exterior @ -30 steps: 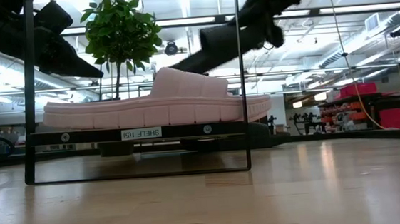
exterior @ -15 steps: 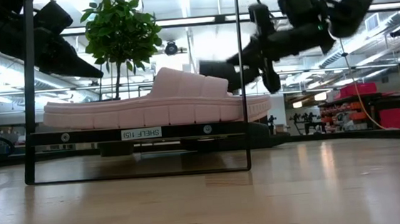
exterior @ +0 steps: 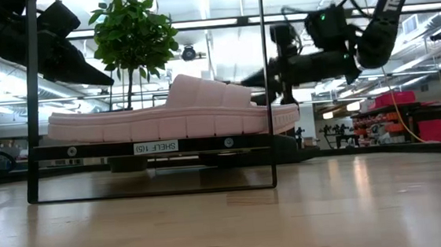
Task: Pick and place slides into the shelf
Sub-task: Put the bottom black slipper on the shelf
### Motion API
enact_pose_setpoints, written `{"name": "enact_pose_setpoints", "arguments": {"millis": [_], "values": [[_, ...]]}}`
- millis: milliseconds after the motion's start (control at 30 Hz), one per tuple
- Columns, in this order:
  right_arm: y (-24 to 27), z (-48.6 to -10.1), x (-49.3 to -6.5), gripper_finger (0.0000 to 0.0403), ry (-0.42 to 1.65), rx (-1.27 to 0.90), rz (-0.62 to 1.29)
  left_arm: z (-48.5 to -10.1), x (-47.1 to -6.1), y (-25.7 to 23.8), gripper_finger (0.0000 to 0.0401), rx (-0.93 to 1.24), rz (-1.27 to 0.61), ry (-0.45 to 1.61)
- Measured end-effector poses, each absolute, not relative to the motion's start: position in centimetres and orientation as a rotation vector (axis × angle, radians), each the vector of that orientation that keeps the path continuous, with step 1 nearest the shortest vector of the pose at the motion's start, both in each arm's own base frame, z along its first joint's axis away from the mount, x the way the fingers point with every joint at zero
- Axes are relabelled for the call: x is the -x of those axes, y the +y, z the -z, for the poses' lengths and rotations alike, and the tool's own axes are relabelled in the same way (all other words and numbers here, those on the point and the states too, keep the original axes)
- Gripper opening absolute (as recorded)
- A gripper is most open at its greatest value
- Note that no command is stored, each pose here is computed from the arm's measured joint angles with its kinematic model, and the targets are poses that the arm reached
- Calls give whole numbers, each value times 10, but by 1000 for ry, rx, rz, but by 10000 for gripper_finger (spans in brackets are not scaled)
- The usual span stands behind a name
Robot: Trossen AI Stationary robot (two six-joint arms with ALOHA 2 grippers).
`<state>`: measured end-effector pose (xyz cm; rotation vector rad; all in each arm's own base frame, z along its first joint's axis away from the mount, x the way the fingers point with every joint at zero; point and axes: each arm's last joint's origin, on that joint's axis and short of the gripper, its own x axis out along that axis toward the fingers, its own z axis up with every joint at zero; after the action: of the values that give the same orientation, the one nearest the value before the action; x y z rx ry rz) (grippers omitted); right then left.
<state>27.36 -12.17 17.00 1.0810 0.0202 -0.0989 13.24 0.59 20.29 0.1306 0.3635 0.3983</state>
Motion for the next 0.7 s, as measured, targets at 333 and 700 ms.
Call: {"name": "enact_pose_setpoints", "arguments": {"millis": [333, 700], "values": [[-105, -143, -287, 4, 93, -1170, 82, -203, -132, 6, 33, -131, -398, 363], [-101, -140, -289, 4, 107, -1203, 90, -203, -132, 6, 28, -131, -398, 364]]}}
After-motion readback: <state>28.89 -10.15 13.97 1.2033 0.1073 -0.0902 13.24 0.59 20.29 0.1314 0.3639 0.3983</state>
